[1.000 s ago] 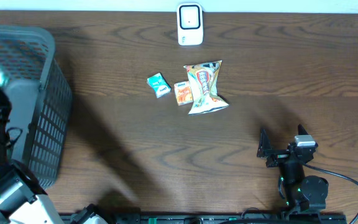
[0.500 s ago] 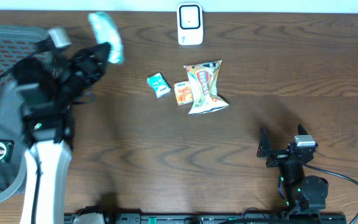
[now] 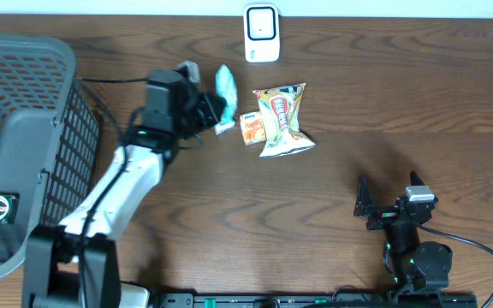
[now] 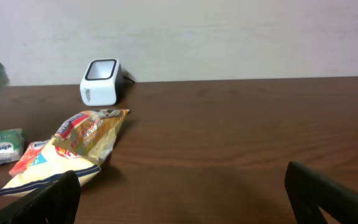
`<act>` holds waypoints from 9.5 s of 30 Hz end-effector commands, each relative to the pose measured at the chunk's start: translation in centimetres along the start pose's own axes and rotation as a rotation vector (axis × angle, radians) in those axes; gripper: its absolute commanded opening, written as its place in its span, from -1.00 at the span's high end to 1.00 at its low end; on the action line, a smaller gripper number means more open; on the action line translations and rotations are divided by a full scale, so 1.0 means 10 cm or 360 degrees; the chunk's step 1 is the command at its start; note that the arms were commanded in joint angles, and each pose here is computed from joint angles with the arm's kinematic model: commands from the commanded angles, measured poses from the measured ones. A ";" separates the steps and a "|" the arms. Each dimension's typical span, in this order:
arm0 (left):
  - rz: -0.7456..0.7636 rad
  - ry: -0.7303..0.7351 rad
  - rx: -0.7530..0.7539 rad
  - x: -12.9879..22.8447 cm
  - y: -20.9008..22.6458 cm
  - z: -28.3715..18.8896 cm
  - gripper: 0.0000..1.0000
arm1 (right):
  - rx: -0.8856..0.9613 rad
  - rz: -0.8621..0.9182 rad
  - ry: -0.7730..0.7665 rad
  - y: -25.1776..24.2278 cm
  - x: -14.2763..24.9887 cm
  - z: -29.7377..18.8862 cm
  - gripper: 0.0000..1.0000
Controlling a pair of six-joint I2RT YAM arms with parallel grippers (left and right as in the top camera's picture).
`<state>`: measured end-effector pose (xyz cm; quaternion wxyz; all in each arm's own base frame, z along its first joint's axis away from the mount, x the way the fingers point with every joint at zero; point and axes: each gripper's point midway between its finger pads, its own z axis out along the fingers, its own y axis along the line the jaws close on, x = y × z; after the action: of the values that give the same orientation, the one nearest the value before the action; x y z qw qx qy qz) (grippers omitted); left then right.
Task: Scan the item barcode
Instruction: 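Lift the wet-wipe pack out and release it beside the other packs, then reach the left gripper into the basket and grasp the Zam-Buk tin, then carry the Zam-Buk tin out and set it beside the packs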
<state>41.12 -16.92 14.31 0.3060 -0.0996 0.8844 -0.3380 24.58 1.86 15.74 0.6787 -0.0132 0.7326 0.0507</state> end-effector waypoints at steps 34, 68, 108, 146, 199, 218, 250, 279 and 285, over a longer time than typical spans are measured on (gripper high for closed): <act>0.0620 -0.0400 -0.1170 -1.23 -0.11 -2.40 -0.96 | 0.0008 0.0022 0.0006 -0.01 0.01 0.00 -0.98; -0.1458 -0.0989 -0.2223 -0.35 3.07 -4.08 -0.95 | 0.0008 0.0022 0.0006 -0.01 0.01 0.00 -0.98; -0.1459 -0.0764 -0.2351 0.00 4.23 -3.34 -0.96 | 0.0008 0.0022 0.0006 -0.01 0.01 0.00 -0.99; -0.1459 -0.0589 -0.2362 0.20 4.54 -3.16 -0.71 | 0.0008 0.0022 0.0006 -0.01 0.01 0.00 -0.98; -0.0960 -0.1425 -0.1106 -1.25 2.34 -3.77 0.14 | 0.0008 0.0022 0.0006 -0.01 0.01 0.00 -0.99; -0.0421 -0.1090 0.0037 -1.50 -0.08 -2.47 0.13 | 0.0008 0.0022 0.0006 -0.01 0.01 0.00 -0.98; 0.0199 0.0006 -0.0882 -0.03 0.89 -0.01 -0.40 | 0.0008 0.0022 0.0006 -0.01 0.01 0.00 -0.99; 0.0166 0.0121 -0.0869 0.28 0.43 -1.26 -0.96 | 0.0008 0.0022 0.0006 -0.01 0.01 0.00 -0.99; 0.0153 0.0197 -0.0917 0.39 0.50 -1.31 -0.96 | 0.0008 0.0022 0.0006 -0.01 0.01 0.00 -0.98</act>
<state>30.13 -7.53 16.39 0.2233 -0.1192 0.9657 -0.0584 24.58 1.86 15.73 0.6785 -0.0132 0.7327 0.0507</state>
